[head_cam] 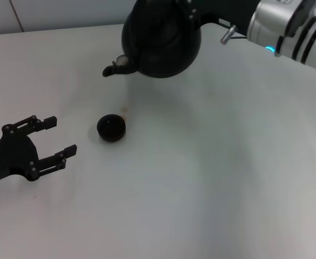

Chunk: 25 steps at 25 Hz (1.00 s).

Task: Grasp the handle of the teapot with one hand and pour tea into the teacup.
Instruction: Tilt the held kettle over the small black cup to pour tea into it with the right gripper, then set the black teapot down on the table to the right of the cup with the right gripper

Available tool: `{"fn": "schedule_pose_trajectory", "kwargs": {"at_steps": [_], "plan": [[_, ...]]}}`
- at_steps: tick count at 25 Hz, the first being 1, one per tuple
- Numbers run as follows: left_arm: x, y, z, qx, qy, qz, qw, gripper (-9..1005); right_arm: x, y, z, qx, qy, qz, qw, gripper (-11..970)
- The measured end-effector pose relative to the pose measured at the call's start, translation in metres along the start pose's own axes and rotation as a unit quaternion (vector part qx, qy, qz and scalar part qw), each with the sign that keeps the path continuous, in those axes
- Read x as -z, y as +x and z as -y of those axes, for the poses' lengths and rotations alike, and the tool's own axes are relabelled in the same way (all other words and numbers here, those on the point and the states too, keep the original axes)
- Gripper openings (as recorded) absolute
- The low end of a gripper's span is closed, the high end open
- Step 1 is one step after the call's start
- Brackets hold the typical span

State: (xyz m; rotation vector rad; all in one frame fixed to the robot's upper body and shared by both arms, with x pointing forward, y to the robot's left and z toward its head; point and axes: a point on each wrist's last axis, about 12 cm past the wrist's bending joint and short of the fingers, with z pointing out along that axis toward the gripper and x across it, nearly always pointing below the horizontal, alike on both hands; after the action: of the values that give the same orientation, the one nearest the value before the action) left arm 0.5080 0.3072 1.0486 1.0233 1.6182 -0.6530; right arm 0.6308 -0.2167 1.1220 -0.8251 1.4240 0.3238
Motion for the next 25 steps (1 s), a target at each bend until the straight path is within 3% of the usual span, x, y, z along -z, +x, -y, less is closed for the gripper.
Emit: {"fn": "schedule_pose_trajectory", "kwargs": {"at_steps": [17, 25], "plan": [[0.001, 0.000, 0.001, 0.001, 0.000, 0.003, 1.000, 752, 0.047, 0.037, 0.003, -0.133, 0.082, -0.004, 0.988, 93], [0.000, 0.000, 0.001, 0.001, 0.001, 0.004, 1.000, 752, 0.064, 0.053, 0.000, -0.170, 0.110, -0.010, 0.979, 93]]}}
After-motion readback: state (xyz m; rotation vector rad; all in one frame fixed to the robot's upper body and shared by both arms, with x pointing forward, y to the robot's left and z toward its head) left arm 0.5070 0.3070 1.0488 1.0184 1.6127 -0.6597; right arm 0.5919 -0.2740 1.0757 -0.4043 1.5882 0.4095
